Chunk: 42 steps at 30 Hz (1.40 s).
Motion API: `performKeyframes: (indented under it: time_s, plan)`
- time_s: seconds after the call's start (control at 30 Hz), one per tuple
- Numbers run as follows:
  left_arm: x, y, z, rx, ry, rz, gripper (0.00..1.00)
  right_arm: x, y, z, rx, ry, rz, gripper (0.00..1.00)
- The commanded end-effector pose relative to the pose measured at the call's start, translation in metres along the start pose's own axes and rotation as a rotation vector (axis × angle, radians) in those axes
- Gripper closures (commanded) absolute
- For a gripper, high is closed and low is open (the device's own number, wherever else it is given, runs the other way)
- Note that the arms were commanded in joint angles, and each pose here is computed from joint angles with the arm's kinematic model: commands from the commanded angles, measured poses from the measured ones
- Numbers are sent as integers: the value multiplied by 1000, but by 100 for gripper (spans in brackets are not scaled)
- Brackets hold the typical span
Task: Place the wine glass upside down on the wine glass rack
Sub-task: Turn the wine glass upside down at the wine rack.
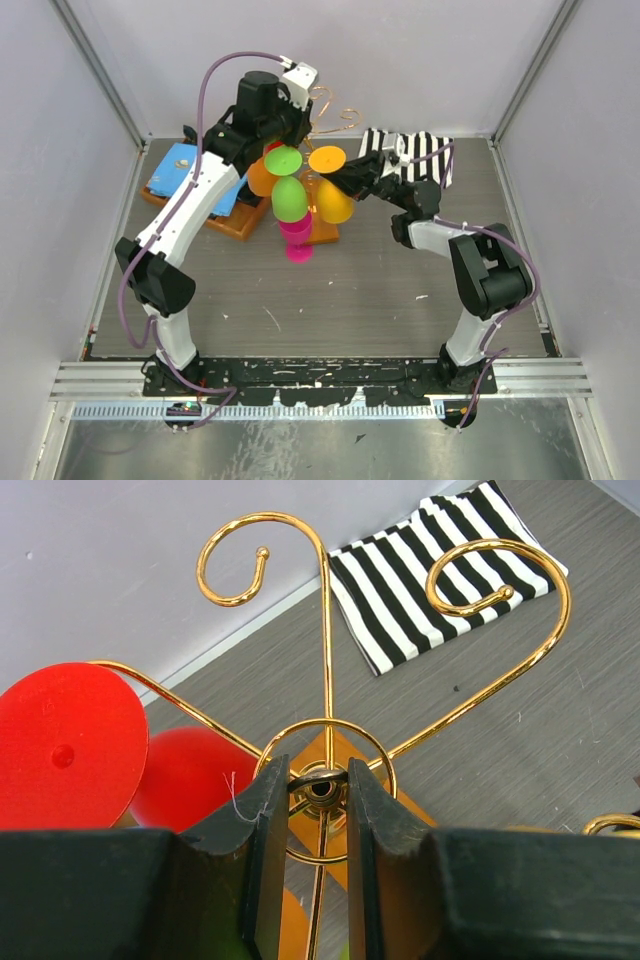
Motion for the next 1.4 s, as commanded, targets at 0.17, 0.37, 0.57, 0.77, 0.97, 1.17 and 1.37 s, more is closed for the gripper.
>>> performKeyframes:
  time_s: [0.17,0.37,0.57,0.77,0.97,1.17,1.37]
  plan:
    - [-3,5,3,-3,-5,-18,75,-35,-3,40,-127,208,-103,100]
    - [-4,6,3,2,-3,-21,76,-33,7,33,14,200,-172,100]
    - [-3,6,3,6,-3,-23,76,-31,10,21,118,171,-211,100]
    - [-4,6,2,9,-5,-24,75,-28,3,6,184,119,-167,95]
    - [-4,6,2,13,-5,-25,74,-19,-1,-4,183,88,-98,89]
    - [-4,7,2,15,-5,-25,66,-11,-3,-7,149,63,-71,81]
    - [-5,8,2,15,-5,-28,61,-14,3,-8,234,96,-82,66]
Point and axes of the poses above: each gripper's point midway between its finger pads, its own y axis back along the fingers, its own z axis along the line the jaws close on, x = y × z, the point moved 9 cm from there along y, back along the fingers, and after that the axes turned 7 degrees about -y, right-handed, at the moved point
